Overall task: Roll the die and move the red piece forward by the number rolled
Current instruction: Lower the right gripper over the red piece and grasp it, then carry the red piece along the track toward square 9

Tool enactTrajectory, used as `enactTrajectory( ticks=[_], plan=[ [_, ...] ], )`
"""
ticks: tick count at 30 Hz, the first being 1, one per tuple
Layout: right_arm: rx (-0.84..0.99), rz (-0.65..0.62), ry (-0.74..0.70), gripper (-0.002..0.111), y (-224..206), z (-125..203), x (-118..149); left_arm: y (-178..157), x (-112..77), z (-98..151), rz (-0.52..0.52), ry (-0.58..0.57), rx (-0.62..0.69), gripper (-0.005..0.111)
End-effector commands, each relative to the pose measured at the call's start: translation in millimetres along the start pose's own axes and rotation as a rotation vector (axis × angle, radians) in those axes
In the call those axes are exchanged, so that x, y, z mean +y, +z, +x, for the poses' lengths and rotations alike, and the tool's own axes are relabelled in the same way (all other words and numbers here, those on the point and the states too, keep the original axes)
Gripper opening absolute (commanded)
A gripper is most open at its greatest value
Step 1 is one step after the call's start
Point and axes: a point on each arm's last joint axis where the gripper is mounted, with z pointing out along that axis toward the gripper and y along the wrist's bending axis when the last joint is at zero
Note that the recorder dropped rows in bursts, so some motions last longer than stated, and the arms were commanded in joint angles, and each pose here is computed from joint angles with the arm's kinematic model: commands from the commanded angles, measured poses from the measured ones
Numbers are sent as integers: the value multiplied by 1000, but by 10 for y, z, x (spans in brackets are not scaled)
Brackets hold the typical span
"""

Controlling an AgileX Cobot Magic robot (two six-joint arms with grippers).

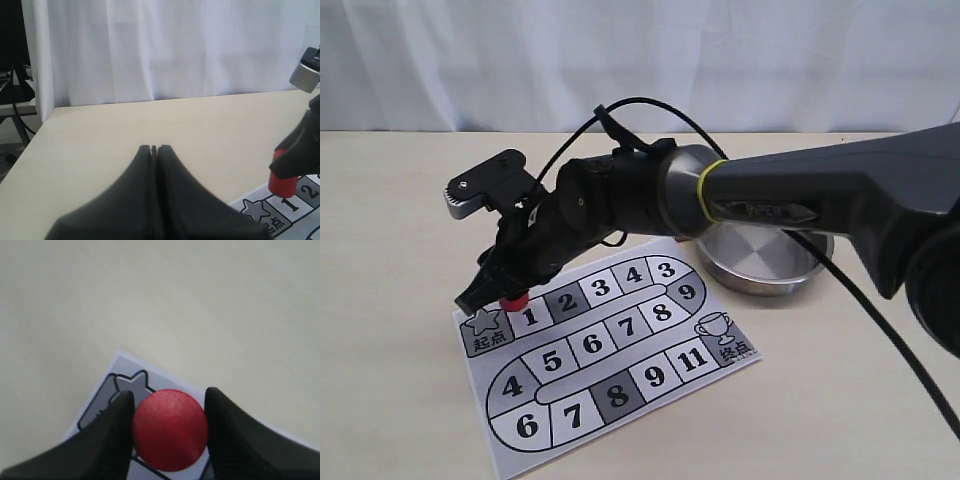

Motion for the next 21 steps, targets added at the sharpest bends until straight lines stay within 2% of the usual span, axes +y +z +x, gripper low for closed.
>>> enactTrajectory(
  ticks=[1, 12, 21],
  plan=[
    [33, -1, 10, 4, -19, 30, -81, 1, -2, 5, 3, -4, -6, 0],
    [94, 5, 0, 4, 287, 241, -105, 1, -2, 5, 3, -4, -6, 0],
    [-10, 42, -45, 4, -57, -24, -137, 1, -2, 5, 3, -4, -6, 0]
  ],
)
